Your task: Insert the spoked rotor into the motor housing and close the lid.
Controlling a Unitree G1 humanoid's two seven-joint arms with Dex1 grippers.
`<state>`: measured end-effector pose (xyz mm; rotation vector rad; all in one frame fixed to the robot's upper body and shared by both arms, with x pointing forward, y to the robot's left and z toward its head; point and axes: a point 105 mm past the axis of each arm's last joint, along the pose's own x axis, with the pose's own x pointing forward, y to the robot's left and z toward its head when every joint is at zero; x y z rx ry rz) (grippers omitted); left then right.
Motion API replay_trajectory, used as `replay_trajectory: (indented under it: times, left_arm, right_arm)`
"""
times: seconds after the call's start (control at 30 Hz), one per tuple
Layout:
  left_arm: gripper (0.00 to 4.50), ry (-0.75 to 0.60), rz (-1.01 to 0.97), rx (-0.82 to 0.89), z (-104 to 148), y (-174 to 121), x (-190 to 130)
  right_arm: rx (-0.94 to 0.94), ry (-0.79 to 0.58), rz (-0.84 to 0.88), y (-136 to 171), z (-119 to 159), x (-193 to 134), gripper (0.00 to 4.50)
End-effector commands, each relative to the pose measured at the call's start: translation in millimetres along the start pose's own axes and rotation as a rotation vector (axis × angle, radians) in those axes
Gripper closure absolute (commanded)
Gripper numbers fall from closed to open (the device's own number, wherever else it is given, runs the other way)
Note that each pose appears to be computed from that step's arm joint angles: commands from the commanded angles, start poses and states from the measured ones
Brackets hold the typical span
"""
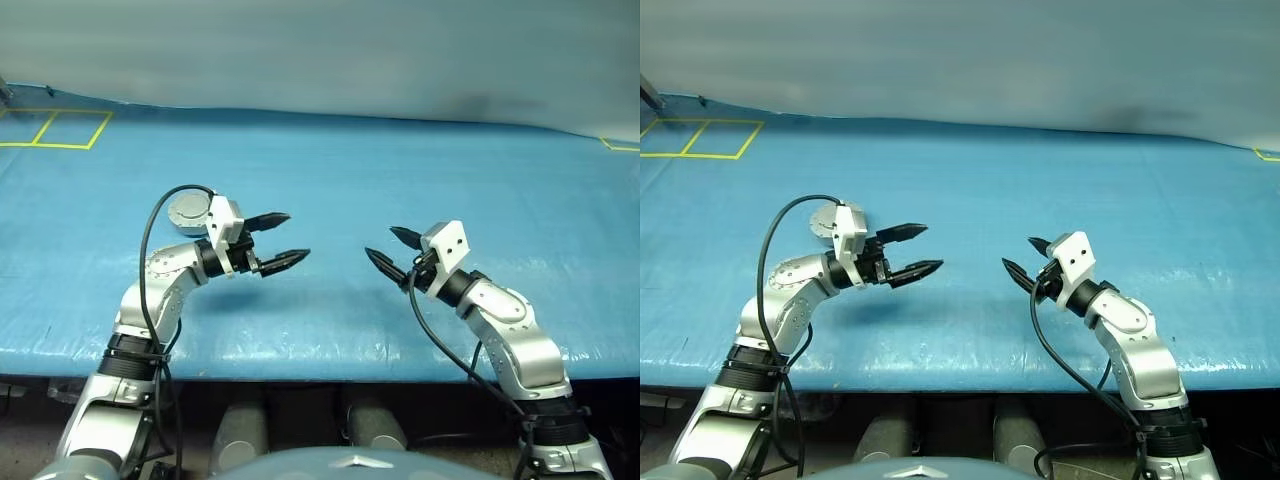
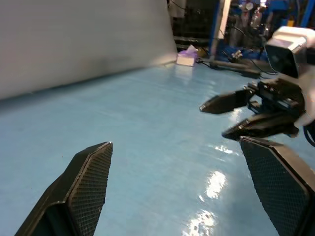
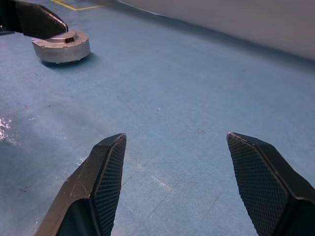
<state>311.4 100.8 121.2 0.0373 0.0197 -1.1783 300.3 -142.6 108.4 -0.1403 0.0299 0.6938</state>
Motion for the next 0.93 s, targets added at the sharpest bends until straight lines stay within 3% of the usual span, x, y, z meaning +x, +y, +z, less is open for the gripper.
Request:
replay_trajectory:
  times: [0.03,0.1,0.4,0.93]
  left_arm:
    - [0.0,0.05,-0.067,0.074,-3,-14,1]
    - [0.0,0.07,-0.062,0.072,-11,-17,1]
    - [0.0,0.063,-0.022,0.08,-19,-19,-3]
    - [0.0,0.05,0.011,0.108,-17,-14,1]
  right_arm:
    - [0.001,-0.02,0.035,4,7,-4,0.46]
    - [0.008,-0.005,0.042,9,0,-2,0.04]
    - [0.024,-0.018,0.052,22,-6,7,0.04]
    - [0.001,-0.015,0.03,19,-7,7,0.04]
